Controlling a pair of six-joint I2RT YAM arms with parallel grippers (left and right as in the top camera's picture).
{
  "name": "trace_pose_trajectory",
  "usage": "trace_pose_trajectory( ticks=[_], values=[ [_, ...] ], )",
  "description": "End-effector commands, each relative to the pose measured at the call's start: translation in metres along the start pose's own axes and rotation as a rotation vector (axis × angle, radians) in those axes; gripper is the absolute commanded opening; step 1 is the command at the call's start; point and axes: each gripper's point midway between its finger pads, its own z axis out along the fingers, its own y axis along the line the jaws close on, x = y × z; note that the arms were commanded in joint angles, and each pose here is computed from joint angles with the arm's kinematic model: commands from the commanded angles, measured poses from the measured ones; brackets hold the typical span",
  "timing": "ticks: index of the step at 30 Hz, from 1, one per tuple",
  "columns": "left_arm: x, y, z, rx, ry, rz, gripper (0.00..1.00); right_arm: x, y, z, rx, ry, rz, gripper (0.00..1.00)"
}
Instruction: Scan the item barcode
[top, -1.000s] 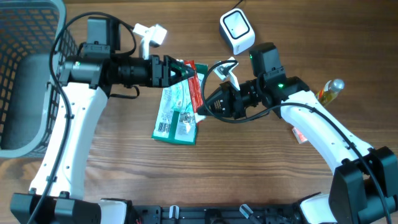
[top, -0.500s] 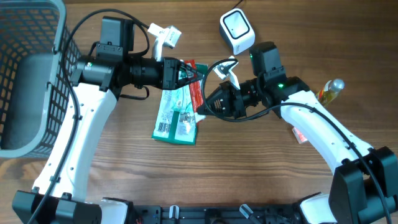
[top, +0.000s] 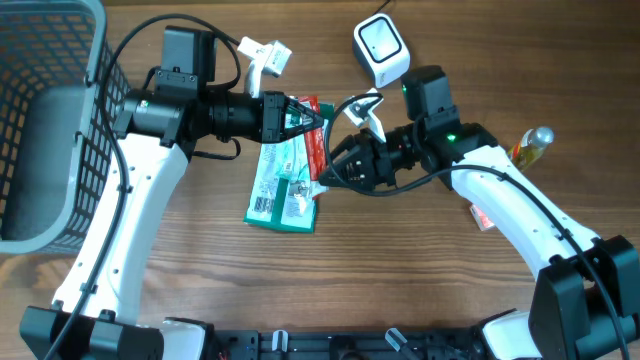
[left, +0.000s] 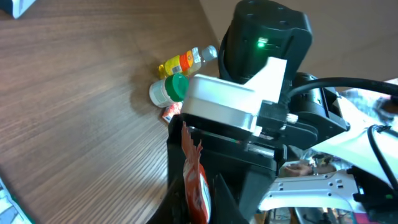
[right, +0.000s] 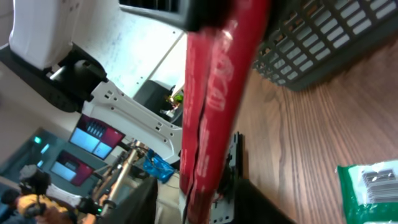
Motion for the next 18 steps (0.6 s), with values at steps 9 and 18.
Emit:
trace_pose_trajectory(
  ticks=[9,18],
  values=[
    [-0.01,-0.02,-0.031,0.191,-0.036,-0.151,0.04,-0.017,0.009,-0.004,-0.026,-0.012,-0.005,0.49],
    [-0.017,-0.009,-0.044,0.17,-0.08,-0.167,0.04,-0.014,0.013,0.006,-0.045,0.009,-0.009,0.45]
  ],
)
